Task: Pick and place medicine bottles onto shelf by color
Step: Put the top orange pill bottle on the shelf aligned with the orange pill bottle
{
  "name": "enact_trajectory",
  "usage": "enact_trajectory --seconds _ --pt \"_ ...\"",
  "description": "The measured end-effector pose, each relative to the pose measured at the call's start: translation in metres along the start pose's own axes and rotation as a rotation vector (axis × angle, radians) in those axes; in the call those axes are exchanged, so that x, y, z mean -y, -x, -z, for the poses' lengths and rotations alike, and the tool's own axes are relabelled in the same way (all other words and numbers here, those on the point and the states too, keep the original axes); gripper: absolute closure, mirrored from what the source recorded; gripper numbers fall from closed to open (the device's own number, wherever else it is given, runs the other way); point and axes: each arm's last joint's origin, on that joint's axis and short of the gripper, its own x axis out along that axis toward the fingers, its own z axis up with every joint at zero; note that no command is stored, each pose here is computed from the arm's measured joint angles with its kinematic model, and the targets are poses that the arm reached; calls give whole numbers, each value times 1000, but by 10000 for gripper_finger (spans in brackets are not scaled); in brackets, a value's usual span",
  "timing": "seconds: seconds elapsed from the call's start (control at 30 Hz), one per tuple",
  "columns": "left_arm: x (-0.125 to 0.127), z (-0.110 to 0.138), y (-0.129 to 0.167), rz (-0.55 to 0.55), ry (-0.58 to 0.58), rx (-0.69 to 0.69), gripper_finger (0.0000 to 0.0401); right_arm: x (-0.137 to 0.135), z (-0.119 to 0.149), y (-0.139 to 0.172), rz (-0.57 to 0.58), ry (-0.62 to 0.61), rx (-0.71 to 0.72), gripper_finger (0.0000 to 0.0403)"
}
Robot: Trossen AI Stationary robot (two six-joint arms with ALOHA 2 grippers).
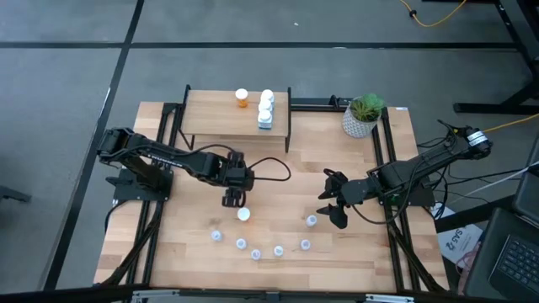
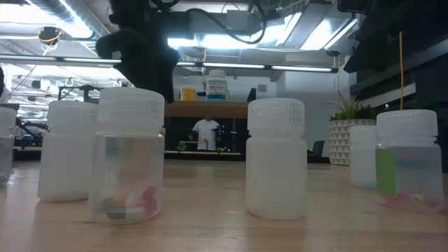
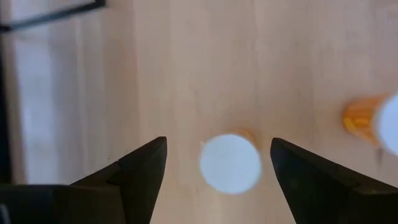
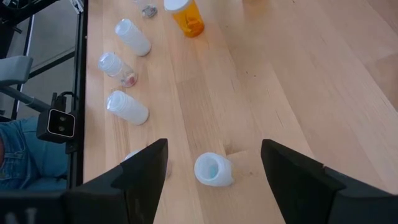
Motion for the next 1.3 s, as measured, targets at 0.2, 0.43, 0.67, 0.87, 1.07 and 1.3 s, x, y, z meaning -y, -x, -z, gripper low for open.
enact_trajectory --seconds 0.2,0.43,0.67,0.87,1.07,1.3 --pt "4 1 -4 89 29 -25 121 0 0 0 0 0 0 142" --pt "7 2 -17 81 19 -84 126 0 0 0 0 -1 0 142" --pt "9 2 -27 69 8 -120 126 0 1 0 4 1 -5 142" --pt "6 2 -28 -2 2 -121 126 1 1 0 5 1 -6 142" --pt "0 8 -34 34 18 -170 126 1 1 0 5 1 -5 142" --pt "-8 11 -39 31 45 -184 126 1 1 0 5 1 -6 142"
